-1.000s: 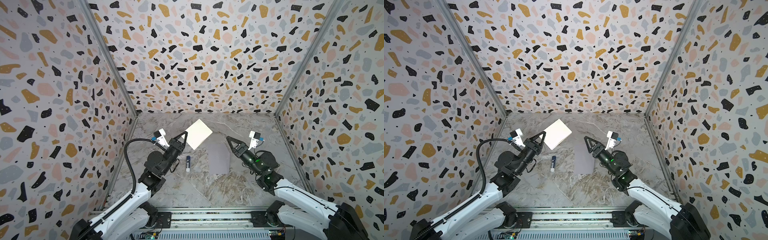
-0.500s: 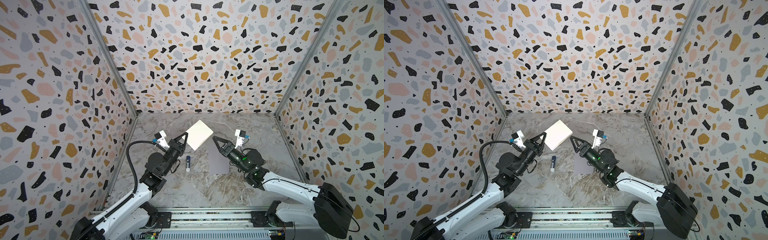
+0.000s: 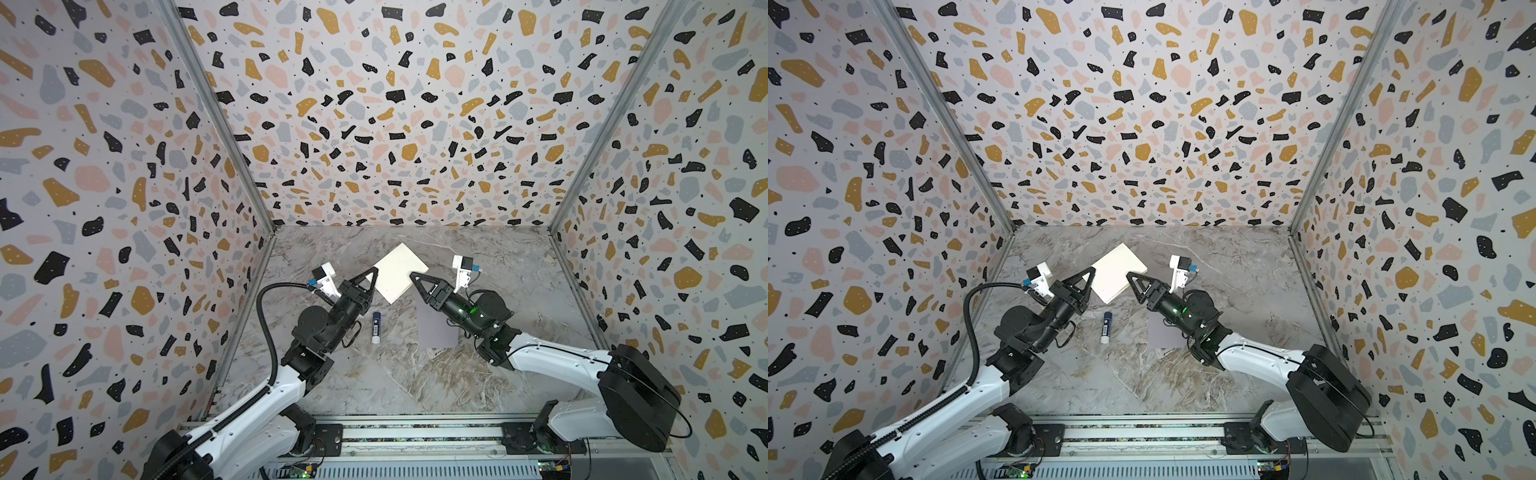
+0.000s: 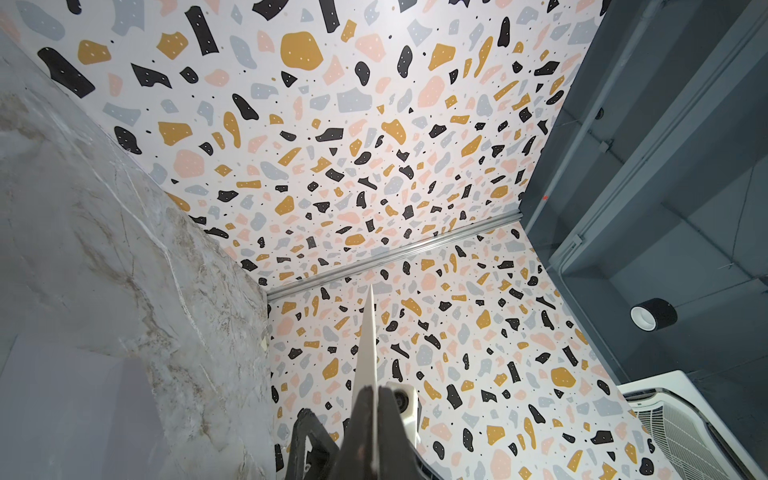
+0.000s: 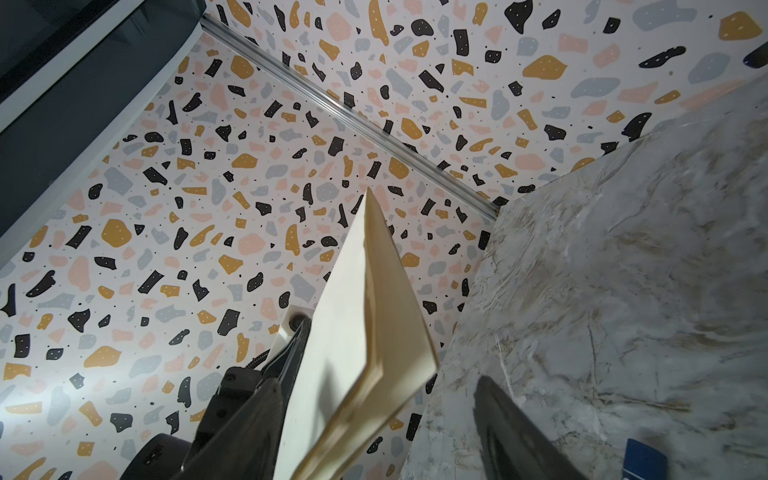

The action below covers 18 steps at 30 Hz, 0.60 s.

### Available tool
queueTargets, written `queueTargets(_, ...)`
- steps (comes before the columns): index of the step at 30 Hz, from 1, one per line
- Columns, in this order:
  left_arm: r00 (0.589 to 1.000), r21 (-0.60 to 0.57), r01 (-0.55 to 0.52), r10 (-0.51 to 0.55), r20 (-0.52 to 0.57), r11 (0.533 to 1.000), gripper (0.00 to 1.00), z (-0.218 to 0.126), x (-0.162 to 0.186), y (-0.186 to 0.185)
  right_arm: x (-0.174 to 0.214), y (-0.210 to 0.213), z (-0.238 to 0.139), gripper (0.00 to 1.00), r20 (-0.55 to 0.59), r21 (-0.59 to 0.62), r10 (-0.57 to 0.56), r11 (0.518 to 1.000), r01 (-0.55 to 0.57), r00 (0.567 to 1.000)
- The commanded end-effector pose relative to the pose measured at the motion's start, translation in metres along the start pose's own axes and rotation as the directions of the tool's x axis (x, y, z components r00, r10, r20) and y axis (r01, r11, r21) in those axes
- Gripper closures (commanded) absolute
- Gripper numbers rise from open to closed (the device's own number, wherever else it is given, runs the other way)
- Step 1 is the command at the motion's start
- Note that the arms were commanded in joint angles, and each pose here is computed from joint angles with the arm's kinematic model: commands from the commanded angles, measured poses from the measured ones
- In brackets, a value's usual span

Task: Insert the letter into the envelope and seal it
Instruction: 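Swing the right gripper to the folded beige letter and grasp it beside the left gripper, then open the left gripper and withdraw it while the right holds the letter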

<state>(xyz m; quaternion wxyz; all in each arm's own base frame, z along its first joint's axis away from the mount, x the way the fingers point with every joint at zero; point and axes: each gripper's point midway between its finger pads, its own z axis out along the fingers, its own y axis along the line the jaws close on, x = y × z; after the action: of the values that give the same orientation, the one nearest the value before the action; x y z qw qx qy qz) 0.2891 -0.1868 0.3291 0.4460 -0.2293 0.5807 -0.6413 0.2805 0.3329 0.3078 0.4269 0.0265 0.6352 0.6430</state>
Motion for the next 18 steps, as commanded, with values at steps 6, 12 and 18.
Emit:
queueTargets(6,1.0,0.062,-0.02,0.021,-0.018,0.998,1.0,-0.003,0.002,-0.016,-0.012,0.033,0.017,0.49,0.013,-0.103,-0.056,0.993,0.057,0.998)
queueTargets(12,0.998,0.043,-0.04,0.042,-0.049,0.998,1.0,-0.001,0.009,-0.008,-0.016,0.031,0.018,0.82,0.027,-0.105,-0.064,0.992,0.067,0.998)
queueTargets(18,0.987,-0.008,-0.137,0.136,-0.08,0.99,0.83,0.002,0.014,0.005,-0.026,0.021,0.008,1.0,0.027,-0.071,-0.147,0.986,0.148,0.989)
